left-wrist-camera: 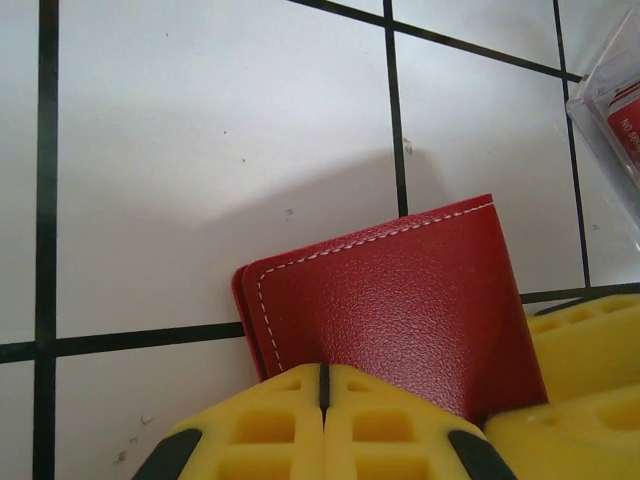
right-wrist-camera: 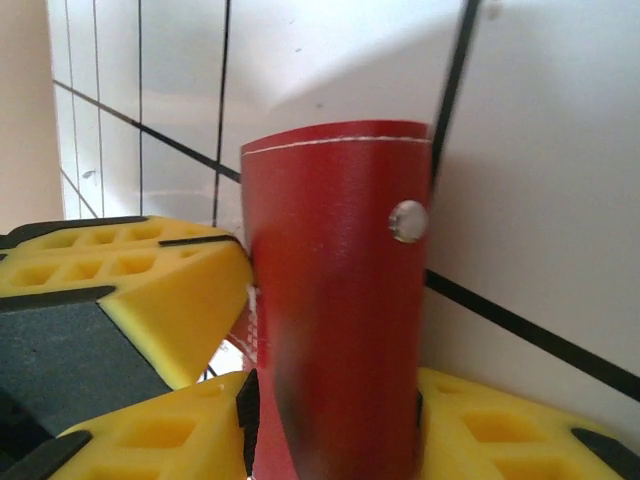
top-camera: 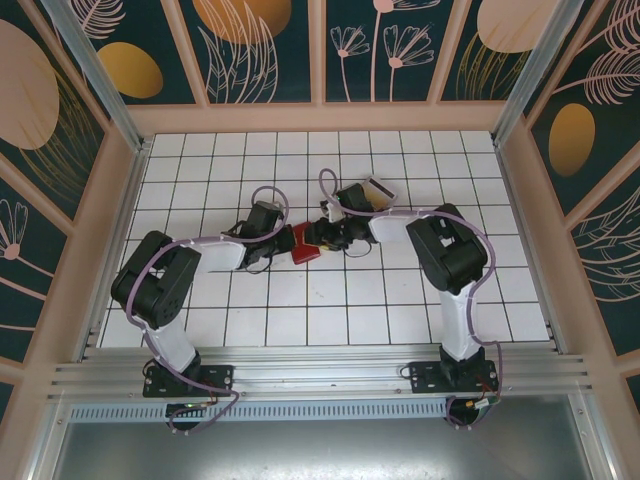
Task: Put the credit cards into the card holder
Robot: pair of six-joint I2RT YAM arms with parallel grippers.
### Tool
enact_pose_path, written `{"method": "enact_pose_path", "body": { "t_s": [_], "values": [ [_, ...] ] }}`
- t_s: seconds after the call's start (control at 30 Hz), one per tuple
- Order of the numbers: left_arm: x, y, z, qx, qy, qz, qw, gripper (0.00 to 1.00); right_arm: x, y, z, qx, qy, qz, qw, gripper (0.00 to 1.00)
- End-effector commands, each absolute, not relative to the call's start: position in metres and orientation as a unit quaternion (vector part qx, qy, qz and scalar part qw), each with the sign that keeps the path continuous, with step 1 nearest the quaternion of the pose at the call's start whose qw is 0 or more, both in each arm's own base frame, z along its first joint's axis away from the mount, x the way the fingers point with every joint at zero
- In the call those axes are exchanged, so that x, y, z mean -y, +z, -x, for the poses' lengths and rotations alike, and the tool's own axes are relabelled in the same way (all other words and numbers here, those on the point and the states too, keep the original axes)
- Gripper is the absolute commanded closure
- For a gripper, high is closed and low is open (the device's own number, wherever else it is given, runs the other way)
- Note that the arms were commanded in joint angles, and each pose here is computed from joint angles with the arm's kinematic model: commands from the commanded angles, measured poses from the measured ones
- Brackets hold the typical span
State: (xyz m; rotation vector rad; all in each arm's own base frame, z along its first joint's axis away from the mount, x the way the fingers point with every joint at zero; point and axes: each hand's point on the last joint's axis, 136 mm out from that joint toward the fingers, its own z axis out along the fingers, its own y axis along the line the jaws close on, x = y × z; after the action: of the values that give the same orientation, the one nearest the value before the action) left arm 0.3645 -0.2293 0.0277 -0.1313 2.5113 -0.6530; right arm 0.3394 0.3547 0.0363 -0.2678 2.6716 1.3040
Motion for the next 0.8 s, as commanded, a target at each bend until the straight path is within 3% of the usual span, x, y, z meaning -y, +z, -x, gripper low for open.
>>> {"method": "enact_pose_path", "body": {
  "t_s": [0.0,0.07,0.17,0.23,0.33,0.43,0.77],
  "values": [
    [0.191,-0.038,-0.307,-0.974,-0.154,0.069,0.152,1.0,-0.373,0.026,-0.329,-0.887,0.449,0.098,0.05,0.58],
    [0.189,-0.036,-0.306,-0.974,-0.149,0.068,0.154,1.0,-0.377,0.027,-0.329,-0.885,0.451,0.1,0.051,0.64],
    [0.186,-0.034,-0.306,-0.974,-0.144,0.07,0.16,1.0,-0.373,0.027,-0.333,-0.888,0.446,0.097,0.061,0.82],
    [0.185,-0.03,-0.308,-0.973,-0.141,0.071,0.166,1.0,-0.368,0.03,-0.336,-0.891,0.438,0.094,0.073,0.9],
    [0.192,-0.013,-0.318,-0.968,-0.16,0.08,0.179,0.79,-0.353,0.037,-0.347,-0.905,0.402,0.094,0.107,0.93],
    [0.201,0.023,-0.335,-0.953,-0.188,0.083,0.22,0.7,-0.331,0.052,-0.362,-0.924,0.331,0.104,0.162,0.95],
    [0.182,0.078,-0.359,-0.928,-0.187,0.103,0.304,0.66,-0.249,0.132,-0.398,-0.936,0.036,0.126,0.327,0.96]
  ]
}}
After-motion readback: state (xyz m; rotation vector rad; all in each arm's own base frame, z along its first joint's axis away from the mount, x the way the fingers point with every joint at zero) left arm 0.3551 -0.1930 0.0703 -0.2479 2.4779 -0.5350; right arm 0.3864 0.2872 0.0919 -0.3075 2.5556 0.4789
